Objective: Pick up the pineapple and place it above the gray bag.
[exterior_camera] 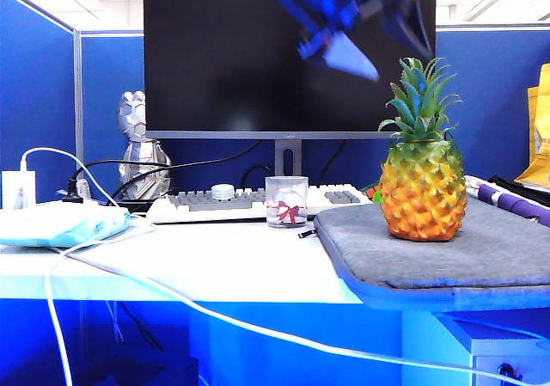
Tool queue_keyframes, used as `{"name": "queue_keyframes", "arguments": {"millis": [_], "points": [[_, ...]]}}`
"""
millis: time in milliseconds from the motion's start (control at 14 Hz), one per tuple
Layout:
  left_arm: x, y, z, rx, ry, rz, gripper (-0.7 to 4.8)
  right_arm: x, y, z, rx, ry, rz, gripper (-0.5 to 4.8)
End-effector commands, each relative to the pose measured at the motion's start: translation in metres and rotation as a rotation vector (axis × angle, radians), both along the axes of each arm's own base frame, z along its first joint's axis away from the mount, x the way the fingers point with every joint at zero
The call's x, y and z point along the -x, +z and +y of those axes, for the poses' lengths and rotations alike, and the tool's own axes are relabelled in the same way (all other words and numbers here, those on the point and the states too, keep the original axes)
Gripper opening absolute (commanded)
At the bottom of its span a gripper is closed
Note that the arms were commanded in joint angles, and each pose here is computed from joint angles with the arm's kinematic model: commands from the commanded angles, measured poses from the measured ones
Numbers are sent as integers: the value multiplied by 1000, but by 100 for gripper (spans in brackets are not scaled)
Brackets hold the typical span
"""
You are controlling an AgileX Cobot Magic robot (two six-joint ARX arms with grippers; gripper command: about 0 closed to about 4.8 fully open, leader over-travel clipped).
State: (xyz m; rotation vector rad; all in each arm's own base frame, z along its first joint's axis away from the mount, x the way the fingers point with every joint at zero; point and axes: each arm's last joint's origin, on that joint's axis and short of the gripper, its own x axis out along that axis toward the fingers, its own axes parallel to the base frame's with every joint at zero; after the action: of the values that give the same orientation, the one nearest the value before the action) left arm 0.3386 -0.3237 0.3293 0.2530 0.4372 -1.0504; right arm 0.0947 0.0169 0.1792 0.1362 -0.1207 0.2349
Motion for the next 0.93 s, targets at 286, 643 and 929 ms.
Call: {"name": "queue_keyframes", "arguments": {"millis": [286,643,929], "points": [[41,101,88,-49,223,-169,479,0,-1,0,-5,0,-12,-5],[91,174,195,6,514,-314,479,0,0,0,-7,-1,-22,-5],[142,177,238,-8,633,-335,479,0,0,0,-7,-3,-25,-5]]}}
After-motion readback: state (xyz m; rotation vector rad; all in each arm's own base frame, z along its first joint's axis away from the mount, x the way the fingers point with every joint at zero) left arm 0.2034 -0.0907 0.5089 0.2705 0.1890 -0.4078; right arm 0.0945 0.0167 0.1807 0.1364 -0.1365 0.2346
